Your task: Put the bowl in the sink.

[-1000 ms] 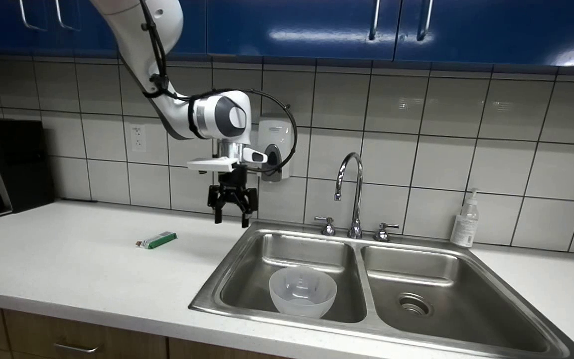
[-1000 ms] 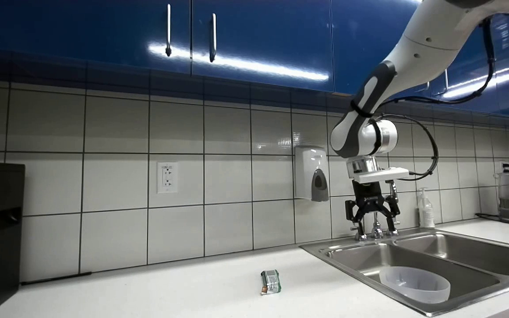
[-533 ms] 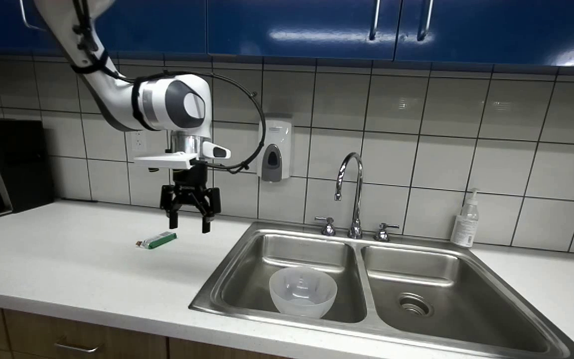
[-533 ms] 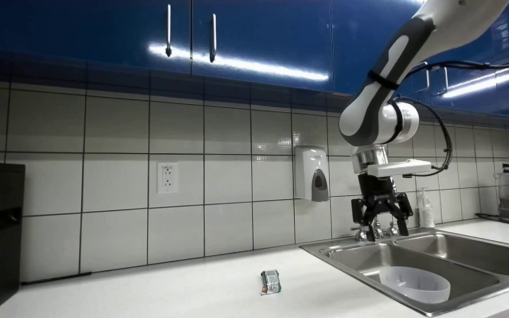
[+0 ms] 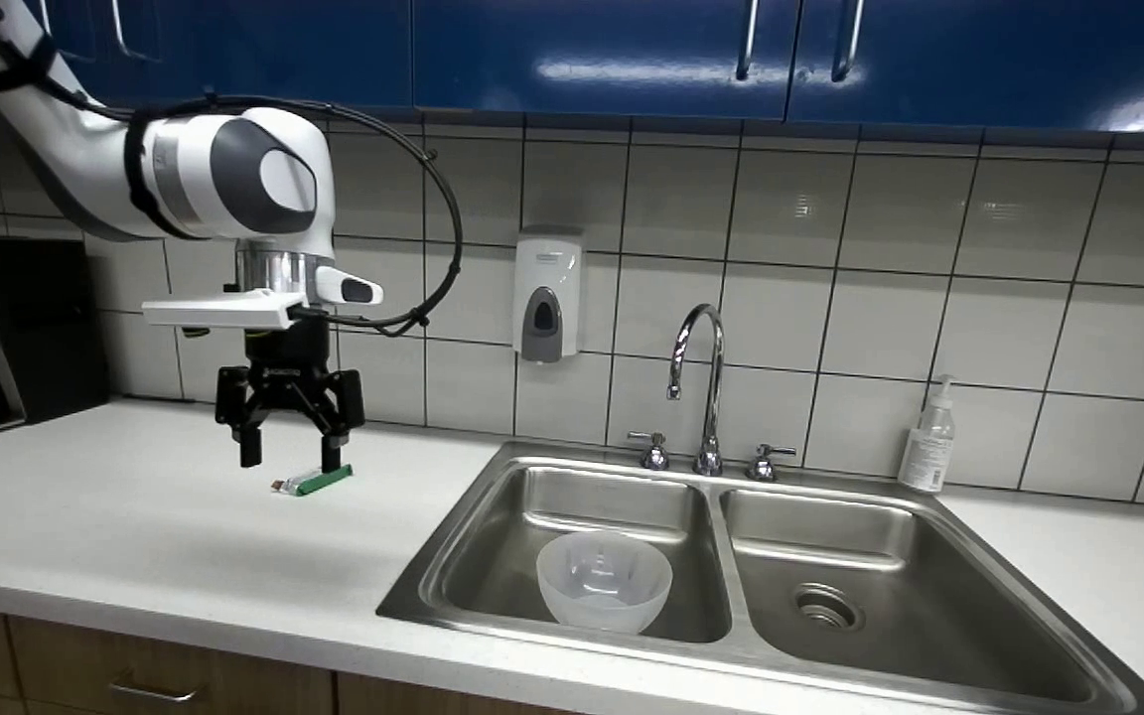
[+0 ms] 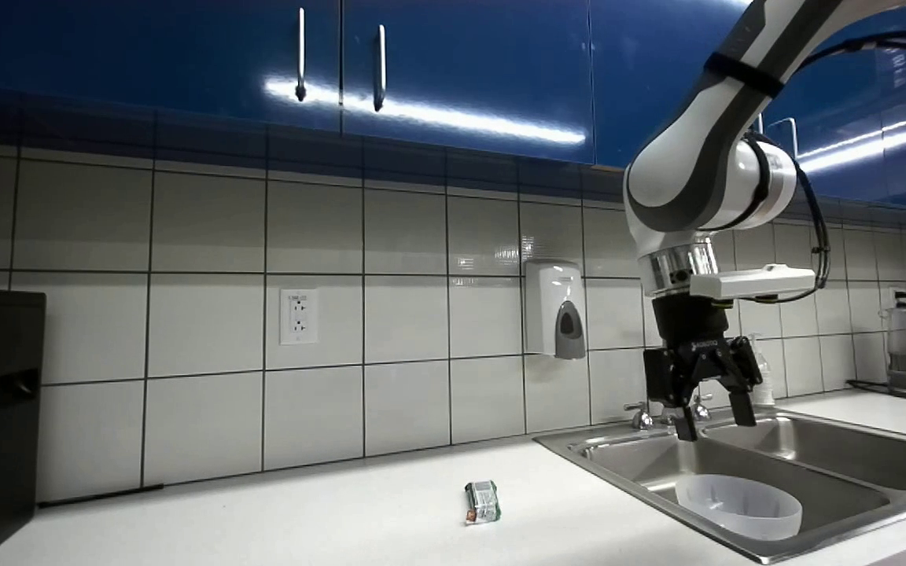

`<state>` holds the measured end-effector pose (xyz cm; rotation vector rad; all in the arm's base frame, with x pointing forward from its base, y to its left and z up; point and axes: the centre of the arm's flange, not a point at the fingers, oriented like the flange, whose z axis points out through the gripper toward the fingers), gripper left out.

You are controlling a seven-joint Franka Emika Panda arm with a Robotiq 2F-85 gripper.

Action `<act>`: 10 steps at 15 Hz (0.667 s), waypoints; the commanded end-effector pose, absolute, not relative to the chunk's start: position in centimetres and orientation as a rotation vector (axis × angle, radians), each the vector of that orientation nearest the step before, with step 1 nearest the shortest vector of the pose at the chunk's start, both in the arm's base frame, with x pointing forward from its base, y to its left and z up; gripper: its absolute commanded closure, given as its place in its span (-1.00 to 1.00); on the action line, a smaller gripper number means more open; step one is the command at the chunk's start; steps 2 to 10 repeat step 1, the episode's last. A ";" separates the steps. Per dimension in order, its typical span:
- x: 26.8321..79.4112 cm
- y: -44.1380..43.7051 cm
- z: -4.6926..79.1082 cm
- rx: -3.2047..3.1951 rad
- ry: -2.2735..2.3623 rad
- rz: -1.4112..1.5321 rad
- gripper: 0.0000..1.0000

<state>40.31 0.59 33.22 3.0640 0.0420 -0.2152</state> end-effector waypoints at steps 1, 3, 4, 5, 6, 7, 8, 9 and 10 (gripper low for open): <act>40.1 0.6 33.3 3.064 0.045 -0.212 -1.00; 40.1 0.6 33.3 3.064 0.045 -0.212 -1.00; 40.1 0.6 33.3 3.064 0.045 -0.212 -1.00; 40.1 0.6 33.3 3.064 0.045 -0.212 -1.00; 40.1 0.6 33.3 3.064 0.045 -0.212 -1.00; 40.1 0.6 33.3 3.064 0.045 -0.212 -1.00; 40.1 0.6 33.3 3.064 0.045 -0.212 -1.00; 40.1 0.6 33.3 3.064 0.045 -0.212 -1.00; 40.1 0.6 33.3 3.064 0.045 -0.212 -1.00</act>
